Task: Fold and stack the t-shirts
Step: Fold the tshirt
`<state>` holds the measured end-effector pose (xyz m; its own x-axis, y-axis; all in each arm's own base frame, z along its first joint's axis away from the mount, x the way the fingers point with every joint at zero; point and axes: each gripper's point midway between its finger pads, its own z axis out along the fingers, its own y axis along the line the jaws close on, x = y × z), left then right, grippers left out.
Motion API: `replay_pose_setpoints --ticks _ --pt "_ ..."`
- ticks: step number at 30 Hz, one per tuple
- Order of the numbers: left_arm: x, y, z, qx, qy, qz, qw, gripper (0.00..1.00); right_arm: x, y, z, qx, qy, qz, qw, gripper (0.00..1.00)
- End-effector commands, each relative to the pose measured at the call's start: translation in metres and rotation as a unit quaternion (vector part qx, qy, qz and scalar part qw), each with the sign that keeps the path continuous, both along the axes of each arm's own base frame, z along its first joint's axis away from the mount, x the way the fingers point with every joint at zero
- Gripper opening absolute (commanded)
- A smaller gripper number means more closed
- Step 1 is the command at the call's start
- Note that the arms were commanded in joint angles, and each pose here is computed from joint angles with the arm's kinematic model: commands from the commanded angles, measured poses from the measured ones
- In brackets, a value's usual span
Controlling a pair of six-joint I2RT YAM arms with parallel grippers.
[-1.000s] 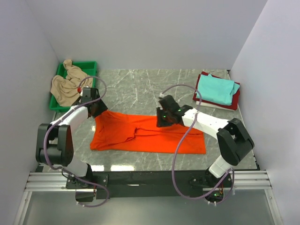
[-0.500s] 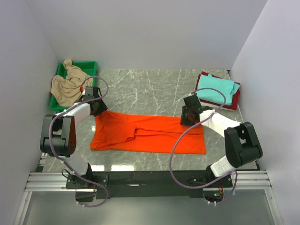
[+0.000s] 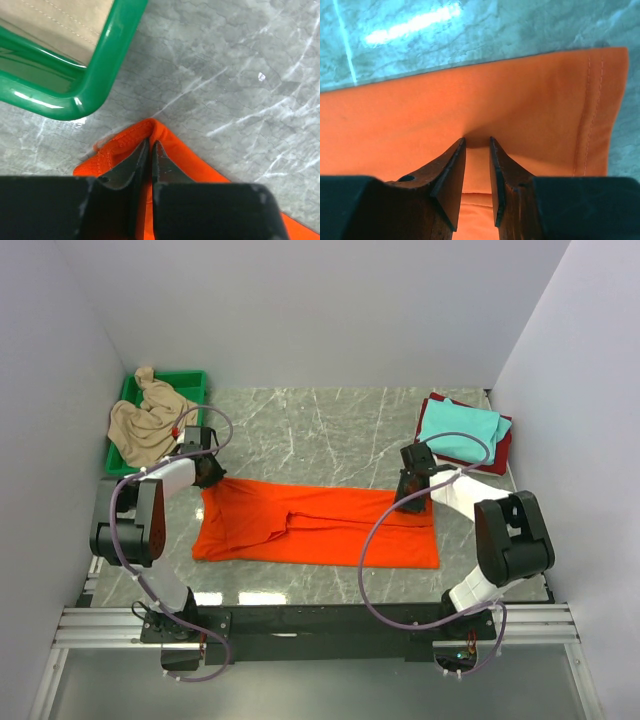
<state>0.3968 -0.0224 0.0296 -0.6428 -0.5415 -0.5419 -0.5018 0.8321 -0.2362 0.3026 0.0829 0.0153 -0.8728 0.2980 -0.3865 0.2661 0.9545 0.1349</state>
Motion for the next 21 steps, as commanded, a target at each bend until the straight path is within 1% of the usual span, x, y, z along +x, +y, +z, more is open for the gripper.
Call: replay_pose_setpoints --ticks 1,5,13,17,19,20,21 --pt "0.017 0.012 0.014 0.027 -0.025 0.015 0.999 0.09 -0.001 -0.010 -0.005 -0.010 0.026 -0.032 0.999 0.33" --pt "0.011 0.018 0.012 0.040 -0.015 0.024 0.999 0.06 -0.003 -0.017 -0.008 -0.012 0.047 -0.049 0.998 0.33" --pt "0.007 0.023 0.014 0.052 -0.010 0.031 0.998 0.07 -0.011 -0.021 -0.018 -0.006 0.072 -0.059 0.996 0.33" --pt "0.010 0.020 0.016 0.046 -0.011 0.026 0.999 0.13 -0.012 -0.022 -0.019 -0.006 0.078 -0.057 0.995 0.33" --pt "0.016 0.015 0.026 0.037 -0.026 0.011 0.999 0.20 -0.011 -0.022 -0.017 -0.005 0.077 -0.056 0.995 0.33" --pt "0.019 0.013 0.034 0.034 -0.036 0.007 0.999 0.28 -0.011 -0.021 -0.015 -0.004 0.075 -0.055 0.996 0.33" --pt "0.022 0.011 0.040 0.031 -0.042 0.005 0.999 0.32 -0.011 -0.022 -0.014 -0.005 0.075 -0.054 0.996 0.33"
